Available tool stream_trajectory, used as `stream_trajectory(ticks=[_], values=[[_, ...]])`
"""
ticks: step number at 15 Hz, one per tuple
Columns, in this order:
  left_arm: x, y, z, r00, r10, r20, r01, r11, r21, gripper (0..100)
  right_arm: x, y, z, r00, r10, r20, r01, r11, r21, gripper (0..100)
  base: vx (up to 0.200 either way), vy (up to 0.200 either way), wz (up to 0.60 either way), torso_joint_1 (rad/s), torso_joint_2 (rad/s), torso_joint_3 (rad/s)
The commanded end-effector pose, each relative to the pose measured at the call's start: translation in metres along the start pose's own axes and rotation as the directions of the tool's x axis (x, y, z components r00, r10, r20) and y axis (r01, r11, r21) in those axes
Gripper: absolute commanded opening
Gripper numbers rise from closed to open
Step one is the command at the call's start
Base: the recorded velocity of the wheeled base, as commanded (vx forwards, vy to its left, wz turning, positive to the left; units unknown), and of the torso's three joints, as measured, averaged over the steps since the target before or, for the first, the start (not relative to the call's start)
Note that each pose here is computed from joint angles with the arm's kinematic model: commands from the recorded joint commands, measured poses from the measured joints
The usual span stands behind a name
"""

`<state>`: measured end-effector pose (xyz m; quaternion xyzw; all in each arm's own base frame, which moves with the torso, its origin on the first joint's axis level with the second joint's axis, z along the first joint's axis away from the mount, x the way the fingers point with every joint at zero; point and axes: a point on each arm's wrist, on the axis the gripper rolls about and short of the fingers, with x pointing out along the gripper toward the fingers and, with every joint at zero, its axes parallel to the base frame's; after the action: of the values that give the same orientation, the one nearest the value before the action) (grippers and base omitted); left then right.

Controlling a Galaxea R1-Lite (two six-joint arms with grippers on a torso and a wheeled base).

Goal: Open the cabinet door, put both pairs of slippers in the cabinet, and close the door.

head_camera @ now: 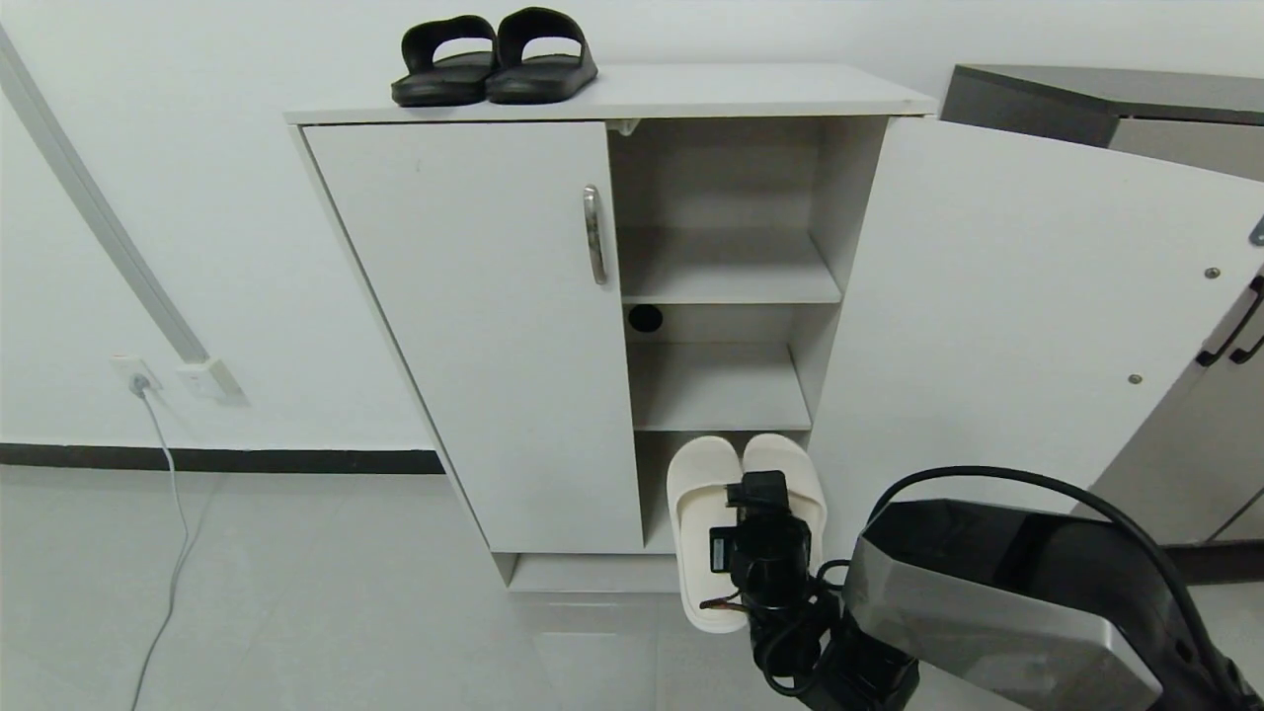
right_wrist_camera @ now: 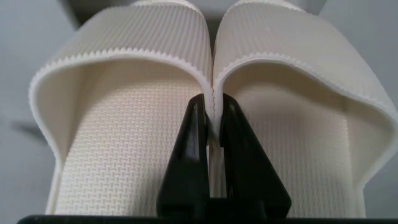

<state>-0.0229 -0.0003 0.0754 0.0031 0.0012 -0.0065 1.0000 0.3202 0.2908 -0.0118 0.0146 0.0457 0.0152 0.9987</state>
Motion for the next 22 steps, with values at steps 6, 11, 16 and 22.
stream_trajectory(ticks=[6, 11, 16, 22], values=[[0.0001, 0.0, 0.0002, 1.0, 0.001, -0.001, -0.001, 1.0, -0.002, 0, 0.0046, -0.0037, -0.0171, 1.0, -0.018, 0.023, 0.019, 0.999, -0.048, 0, 0.0, 0.0, 0.0, 0.0, 0.0, 0.0], [0.0001, 0.0, 0.0002, 1.0, -0.001, -0.001, 0.001, 1.0, -0.002, 0, 0.0048, -0.0036, -0.0169, 1.0, -0.019, 0.024, 0.02, 0.999, -0.05, 0, 0.16, 0.0, 0.0, 0.0, 0.0, 0.002], [0.0001, 0.0, 0.0002, 1.0, 0.001, -0.001, -0.001, 1.0, -0.002, 0, 0.0046, -0.0038, -0.0178, 1.0, -0.019, 0.022, 0.021, 0.998, -0.054, 0, 0.2, 0.0, 0.0, 0.005, 0.0, 0.001], [0.0001, 0.0, 0.0002, 1.0, 0.001, -0.001, -0.001, 1.0, -0.003, 0, 0.0082, -0.0039, -0.0154, 0.999, -0.02, 0.028, 0.022, 0.999, -0.047, 0, 0.2, 0.0, 0.0, 0.002, 0.0, 0.003]])
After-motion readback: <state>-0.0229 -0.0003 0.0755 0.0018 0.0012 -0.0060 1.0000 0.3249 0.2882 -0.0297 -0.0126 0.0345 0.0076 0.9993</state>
